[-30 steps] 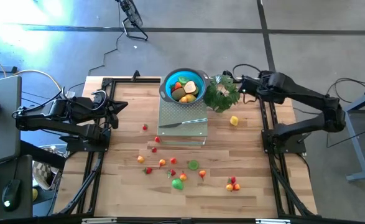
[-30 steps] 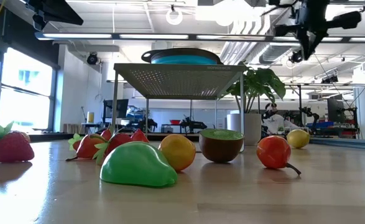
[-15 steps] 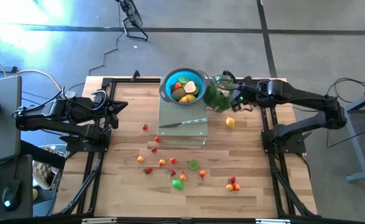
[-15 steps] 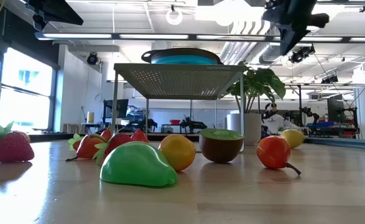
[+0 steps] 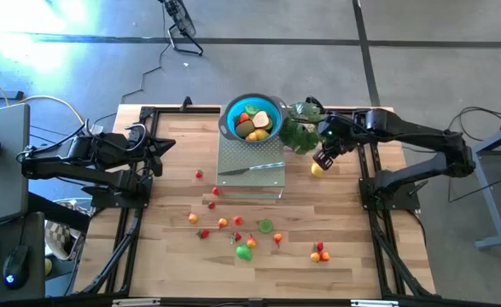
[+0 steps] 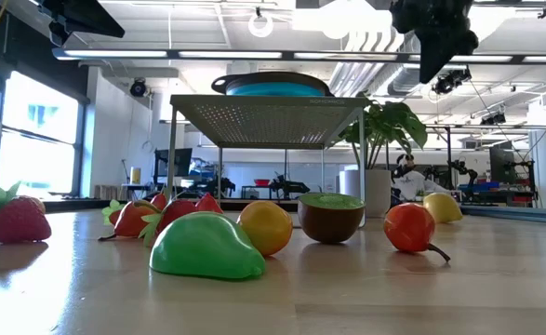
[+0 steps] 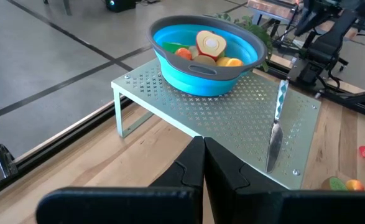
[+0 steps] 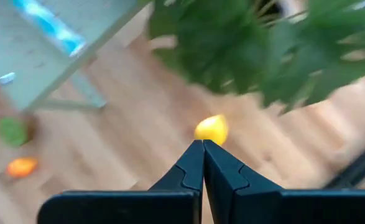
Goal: Pick & Place Fruit
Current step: Put the yellow lemon in the blue bowl on the shelf
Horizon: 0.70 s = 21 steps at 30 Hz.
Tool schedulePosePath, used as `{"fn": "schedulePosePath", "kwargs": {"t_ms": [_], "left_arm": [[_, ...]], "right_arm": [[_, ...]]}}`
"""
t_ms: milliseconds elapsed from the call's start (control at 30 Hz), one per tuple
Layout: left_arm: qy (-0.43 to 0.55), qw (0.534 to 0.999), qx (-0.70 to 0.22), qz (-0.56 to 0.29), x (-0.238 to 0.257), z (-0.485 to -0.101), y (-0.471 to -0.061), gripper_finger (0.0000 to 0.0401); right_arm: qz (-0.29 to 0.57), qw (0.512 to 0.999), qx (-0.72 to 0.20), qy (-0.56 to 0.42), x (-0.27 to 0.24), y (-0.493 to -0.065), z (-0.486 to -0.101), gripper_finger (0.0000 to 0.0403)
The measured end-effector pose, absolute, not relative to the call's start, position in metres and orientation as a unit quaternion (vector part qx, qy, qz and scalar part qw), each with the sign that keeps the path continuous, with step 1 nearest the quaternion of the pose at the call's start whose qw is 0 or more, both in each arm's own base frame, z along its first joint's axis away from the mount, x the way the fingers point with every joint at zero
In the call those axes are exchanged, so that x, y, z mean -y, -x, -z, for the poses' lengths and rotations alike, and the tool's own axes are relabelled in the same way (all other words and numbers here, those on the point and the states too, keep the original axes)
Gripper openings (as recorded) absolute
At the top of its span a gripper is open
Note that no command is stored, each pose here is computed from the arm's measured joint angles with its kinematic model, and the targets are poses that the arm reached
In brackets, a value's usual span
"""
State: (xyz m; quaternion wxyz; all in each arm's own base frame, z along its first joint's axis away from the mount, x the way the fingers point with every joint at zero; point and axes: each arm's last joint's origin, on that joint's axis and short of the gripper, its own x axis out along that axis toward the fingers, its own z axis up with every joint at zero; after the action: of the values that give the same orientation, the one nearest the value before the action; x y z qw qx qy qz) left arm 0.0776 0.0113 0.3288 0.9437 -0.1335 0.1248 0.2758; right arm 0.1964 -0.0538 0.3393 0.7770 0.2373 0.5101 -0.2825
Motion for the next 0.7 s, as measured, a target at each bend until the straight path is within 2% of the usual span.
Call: {"fn": "schedulePosePath", "kwargs": {"t_ms": [167, 467, 700], "left_arm": [[0.133, 0.944, -0.125, -0.276, -0.011, -0.329, -0.078, 0.0003], [0.134, 0.944, -0.125, -0.276, -0.011, -0.329, -0.078, 0.0003], [0.134, 0.944, -0.123, -0.276, -0.011, -0.329, -0.078, 0.0003]], "right_arm": [[0.248, 0.777, -0.51, -0.272, 0.048, -0.193, -0.342, 0.0002], [0.211, 0.818, -0.476, -0.245, 0.038, -0.195, -0.351, 0.0002], [0.2, 0.804, -0.485, -0.28, 0.036, -0.194, -0.35, 0.0002]]}}
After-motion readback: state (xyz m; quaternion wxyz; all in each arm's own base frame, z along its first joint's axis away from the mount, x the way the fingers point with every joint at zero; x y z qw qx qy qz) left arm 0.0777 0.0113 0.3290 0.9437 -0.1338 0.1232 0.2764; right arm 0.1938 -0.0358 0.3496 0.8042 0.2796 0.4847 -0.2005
